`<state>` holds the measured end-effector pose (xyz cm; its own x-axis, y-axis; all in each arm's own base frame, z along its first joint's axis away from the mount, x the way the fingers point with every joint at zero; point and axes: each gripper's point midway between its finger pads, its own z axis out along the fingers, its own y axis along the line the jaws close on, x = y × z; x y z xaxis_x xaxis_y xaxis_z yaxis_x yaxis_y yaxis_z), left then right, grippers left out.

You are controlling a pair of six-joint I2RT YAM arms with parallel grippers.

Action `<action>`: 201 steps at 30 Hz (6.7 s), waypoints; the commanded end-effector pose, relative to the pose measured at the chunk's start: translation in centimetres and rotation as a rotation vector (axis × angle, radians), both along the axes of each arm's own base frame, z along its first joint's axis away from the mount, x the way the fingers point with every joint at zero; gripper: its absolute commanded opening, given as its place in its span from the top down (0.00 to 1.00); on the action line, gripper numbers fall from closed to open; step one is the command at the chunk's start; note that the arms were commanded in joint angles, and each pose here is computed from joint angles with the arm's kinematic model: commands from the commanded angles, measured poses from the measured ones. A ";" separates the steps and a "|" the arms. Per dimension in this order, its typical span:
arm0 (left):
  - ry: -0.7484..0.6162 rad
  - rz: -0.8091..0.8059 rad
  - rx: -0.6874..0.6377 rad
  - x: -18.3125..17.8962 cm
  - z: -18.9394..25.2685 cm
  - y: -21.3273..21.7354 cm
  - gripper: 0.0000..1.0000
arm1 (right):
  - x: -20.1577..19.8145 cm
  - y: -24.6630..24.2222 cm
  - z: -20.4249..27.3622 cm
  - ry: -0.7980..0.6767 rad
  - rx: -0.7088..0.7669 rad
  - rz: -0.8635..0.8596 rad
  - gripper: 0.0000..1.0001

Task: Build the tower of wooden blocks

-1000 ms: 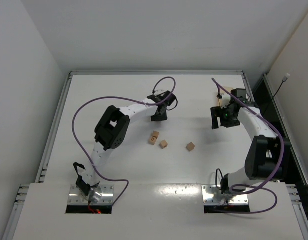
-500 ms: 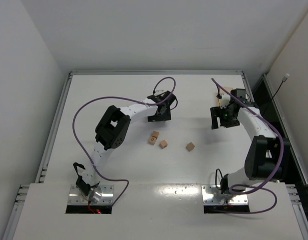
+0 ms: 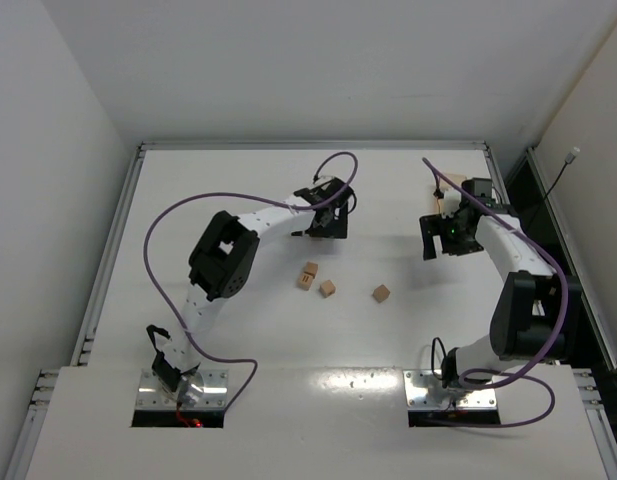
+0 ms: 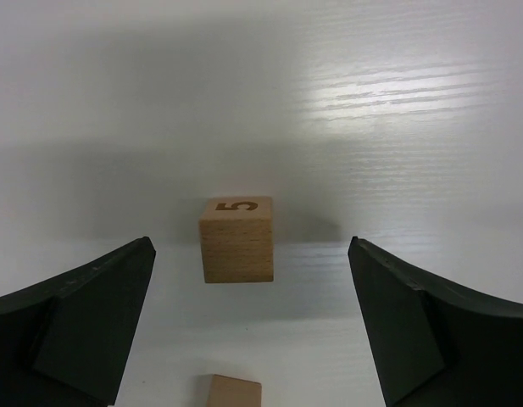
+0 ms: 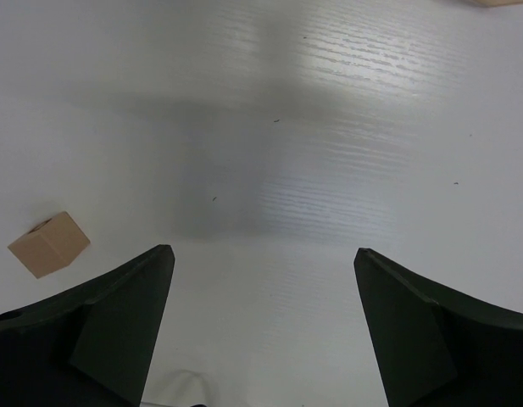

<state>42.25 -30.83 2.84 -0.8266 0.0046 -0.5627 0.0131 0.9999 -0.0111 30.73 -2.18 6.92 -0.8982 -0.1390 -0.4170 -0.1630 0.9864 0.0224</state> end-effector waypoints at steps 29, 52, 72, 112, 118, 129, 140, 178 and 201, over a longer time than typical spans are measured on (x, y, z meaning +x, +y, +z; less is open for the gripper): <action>-0.367 0.292 0.111 5.1 17.9 21.7 0.00 | -7.6 14.6 -2.1 0.171 0.039 0.745 0.26; -0.328 0.343 0.132 6.4 16.2 24.7 0.00 | -4.2 15.7 -5.0 0.275 -0.024 0.666 0.37; -0.318 0.351 0.138 7.0 15.3 25.0 0.00 | -6.5 15.0 -6.0 0.383 -0.090 0.638 0.53; -0.155 0.363 -0.133 3.6 11.1 34.3 0.00 | 13.5 24.3 6.8 -0.094 -0.223 1.405 1.00; -0.127 0.308 -0.186 3.7 10.3 33.0 0.00 | 12.9 25.1 6.6 -0.083 -0.217 1.417 1.00; -0.009 0.067 -0.240 1.1 6.2 23.5 0.38 | 13.4 24.3 7.2 -0.110 -0.172 1.258 1.00; -0.018 -0.042 -0.264 0.8 7.2 17.3 0.50 | 13.7 21.3 6.6 -0.082 -0.102 1.004 1.00; -0.043 -0.124 -0.069 0.7 2.6 -1.2 0.39 | 13.1 3.8 5.6 -0.014 -0.144 0.203 1.00; -0.007 -0.093 -0.057 -0.3 0.9 -1.0 1.00 | 12.0 4.0 4.3 0.038 -0.088 0.219 1.00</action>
<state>42.41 -31.04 2.06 -0.8274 0.0813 -0.5557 0.1172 0.9927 -0.0292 42.84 1.54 9.31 -0.8719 -0.3739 -0.3163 -0.3765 0.9248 -0.0552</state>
